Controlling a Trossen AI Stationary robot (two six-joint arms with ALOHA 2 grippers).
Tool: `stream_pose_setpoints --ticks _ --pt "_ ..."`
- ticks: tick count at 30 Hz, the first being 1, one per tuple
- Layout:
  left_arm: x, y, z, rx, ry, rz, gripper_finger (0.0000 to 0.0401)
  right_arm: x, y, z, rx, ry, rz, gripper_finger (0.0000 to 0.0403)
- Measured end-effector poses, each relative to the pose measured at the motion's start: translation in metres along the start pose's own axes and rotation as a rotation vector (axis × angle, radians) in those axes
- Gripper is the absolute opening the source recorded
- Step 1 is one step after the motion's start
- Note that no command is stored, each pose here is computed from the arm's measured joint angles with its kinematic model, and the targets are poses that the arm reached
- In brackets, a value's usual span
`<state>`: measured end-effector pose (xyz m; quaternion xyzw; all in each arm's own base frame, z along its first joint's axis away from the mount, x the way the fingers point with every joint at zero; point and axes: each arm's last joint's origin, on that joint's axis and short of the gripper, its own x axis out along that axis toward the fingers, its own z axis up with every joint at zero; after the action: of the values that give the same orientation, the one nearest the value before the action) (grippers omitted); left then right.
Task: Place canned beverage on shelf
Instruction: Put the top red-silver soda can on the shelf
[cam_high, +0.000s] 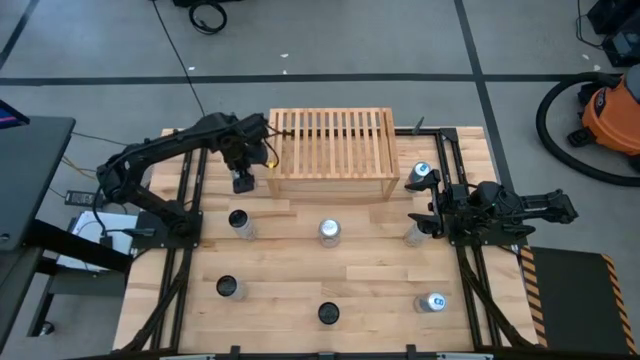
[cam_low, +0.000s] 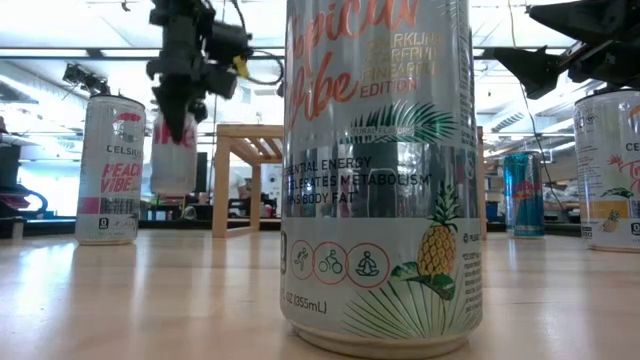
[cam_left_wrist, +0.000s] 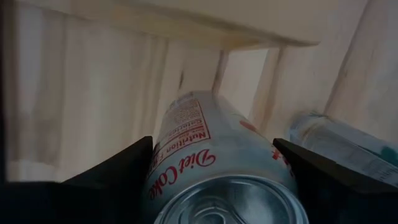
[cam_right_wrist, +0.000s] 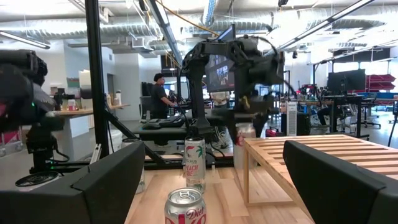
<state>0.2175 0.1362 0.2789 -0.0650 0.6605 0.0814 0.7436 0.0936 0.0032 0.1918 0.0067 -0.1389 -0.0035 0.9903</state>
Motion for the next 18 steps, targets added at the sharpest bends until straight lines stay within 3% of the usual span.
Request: stream_pose_setpoints --ticks 9,18 --pt "-0.058 0.001 0.005 -0.009 -0.048 0.064 0.0309 0.0 0.0 0.0 0.0 0.0 0.0 0.0393" --pt "-0.108 0.001 0.008 -0.022 -0.192 0.115 0.0309 0.0 0.0 0.0 0.0 0.0 0.0 0.0393"
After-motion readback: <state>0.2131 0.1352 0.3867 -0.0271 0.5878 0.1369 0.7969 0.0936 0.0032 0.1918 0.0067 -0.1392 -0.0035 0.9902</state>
